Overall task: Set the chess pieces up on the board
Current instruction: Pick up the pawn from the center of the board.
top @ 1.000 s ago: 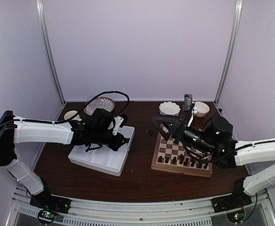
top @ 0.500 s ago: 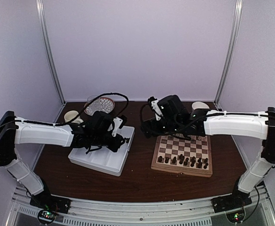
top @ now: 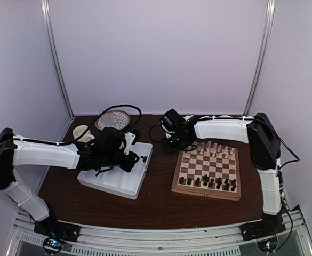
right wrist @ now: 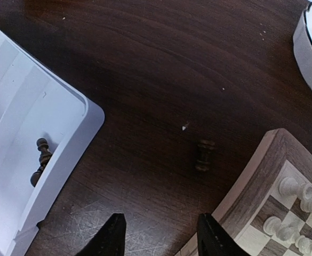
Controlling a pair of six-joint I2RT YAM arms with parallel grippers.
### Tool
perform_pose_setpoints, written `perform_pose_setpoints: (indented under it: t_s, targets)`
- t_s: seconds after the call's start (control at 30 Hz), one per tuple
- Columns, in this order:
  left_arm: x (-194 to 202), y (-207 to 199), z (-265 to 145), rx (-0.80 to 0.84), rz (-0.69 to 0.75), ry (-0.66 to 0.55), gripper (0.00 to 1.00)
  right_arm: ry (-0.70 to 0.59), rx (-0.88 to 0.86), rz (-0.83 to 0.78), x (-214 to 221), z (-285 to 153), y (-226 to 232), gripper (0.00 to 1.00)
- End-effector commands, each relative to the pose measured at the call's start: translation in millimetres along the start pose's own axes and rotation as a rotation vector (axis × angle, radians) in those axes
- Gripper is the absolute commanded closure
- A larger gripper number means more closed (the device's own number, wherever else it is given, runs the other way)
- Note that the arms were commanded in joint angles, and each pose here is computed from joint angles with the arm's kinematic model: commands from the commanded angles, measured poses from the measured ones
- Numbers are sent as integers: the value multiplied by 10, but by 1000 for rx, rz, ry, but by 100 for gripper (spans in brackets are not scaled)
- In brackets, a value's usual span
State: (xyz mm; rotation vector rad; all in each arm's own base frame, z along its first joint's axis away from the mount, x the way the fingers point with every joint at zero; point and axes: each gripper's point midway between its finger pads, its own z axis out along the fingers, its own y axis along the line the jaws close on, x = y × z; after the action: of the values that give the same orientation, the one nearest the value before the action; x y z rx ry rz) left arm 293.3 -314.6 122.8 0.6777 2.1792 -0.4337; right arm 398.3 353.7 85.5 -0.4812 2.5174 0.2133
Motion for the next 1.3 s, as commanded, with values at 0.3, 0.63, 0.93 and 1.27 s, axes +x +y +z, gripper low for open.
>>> perform_pose_setpoints:
  t_s: [0.3,0.63,0.93,1.27]
  targets:
    - [-167,-4,-61,10,-29,-73,84,9,101,61,-83,374,-319,62]
    - [-170,-28,-76,25,-32,-80,83,18,92,79,-58,552,-403,65]
    - [-161,-34,-75,28,-33,-77,83,49,89,79,7,716,-399,71]
    - [-185,-28,-122,29,-37,-91,83,34,77,77,-20,644,-381,94]
